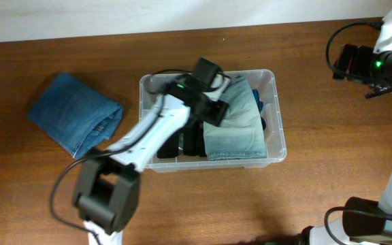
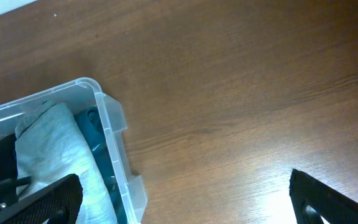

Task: Pack container
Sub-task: 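Place the light blue denim on top of the black items in the container, then grasp the dark blue denim with the left gripper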

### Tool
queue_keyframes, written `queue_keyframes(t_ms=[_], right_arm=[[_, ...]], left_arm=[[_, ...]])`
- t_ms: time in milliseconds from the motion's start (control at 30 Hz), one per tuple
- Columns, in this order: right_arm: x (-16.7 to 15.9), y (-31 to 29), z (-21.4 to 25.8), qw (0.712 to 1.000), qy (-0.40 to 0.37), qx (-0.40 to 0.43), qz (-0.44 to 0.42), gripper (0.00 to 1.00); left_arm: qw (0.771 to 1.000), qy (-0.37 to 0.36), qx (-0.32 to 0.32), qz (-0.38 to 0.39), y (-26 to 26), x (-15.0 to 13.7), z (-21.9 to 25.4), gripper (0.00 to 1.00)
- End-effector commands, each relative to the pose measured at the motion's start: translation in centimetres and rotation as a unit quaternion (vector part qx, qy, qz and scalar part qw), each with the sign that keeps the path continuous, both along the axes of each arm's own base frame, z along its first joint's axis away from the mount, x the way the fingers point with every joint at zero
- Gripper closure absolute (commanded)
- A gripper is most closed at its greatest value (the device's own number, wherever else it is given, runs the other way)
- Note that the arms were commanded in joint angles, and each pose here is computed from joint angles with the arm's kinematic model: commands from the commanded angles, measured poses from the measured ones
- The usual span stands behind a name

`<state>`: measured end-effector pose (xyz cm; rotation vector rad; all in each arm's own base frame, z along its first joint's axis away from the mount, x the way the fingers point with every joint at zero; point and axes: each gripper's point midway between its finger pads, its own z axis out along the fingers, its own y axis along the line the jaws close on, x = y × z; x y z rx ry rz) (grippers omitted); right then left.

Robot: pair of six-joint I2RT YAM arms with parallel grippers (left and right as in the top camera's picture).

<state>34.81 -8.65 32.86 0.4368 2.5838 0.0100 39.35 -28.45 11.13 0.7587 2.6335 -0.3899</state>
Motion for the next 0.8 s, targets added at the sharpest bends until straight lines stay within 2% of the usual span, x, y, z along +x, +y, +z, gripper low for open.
queue_keyframes(t_ms=[0,67,100,167,233,333,433,500,533,700,767], right_arm=[[0.2,0.0,0.0,1.0,-0.002,0.006,-0.001,0.02],[0.2,0.0,0.0,1.0,-0.002,0.006,-0.001,0.01],[0.2,0.0,0.0,1.0,-0.002,0.006,-0.001,0.01],[0.2,0.0,0.0,1.0,-0.001,0.006,-0.001,0.01],[0.3,0.0,-0.2,1.0,0.001,0.007,-0.001,0.02],[0.4,0.0,-0.4,1.0,0.004,0.008,-0.001,0.02],[0.4,0.0,-0.7,1.0,0.007,0.009,-0.001,0.02],[0.4,0.0,-0.7,1.0,0.008,0.009,-0.001,0.01],[0.5,0.0,-0.7,1.0,0.007,0.009,-0.001,0.02],[0.5,-0.1,-0.7,1.0,0.007,0.009,-0.001,0.02],[0.5,-0.1,-0.7,1.0,0.007,0.008,-0.001,0.02]], left_arm=[[0.989,-0.111,0.001,0.095,8.0,3.6,10.3,0.15],[0.978,-0.128,0.001,0.165,13.4,4.1,13.2,0.13],[0.972,-0.131,-0.001,0.195,15.7,4.2,14.1,0.01],[0.954,-0.127,-0.004,0.273,21.4,4.2,15.2,0.01],[0.926,-0.102,-0.006,0.364,27.4,3.8,14.9,0.01],[0.88,-0.047,-0.003,0.473,35.7,2.0,12.3,0.0],[0.852,0.005,-0.017,0.524,40.5,0.5,8.7,0.0],[0.827,0.067,-0.034,0.557,43.4,-1.0,4.2,0.01],[0.824,0.09,-0.044,0.558,44.0,-1.4,2.4,0.0],[0.839,0.15,-0.11,0.512,43.7,-1.0,-3.3,0.01],[0.836,0.17,-0.118,0.508,43.6,-0.8,-5.5,0.01]])
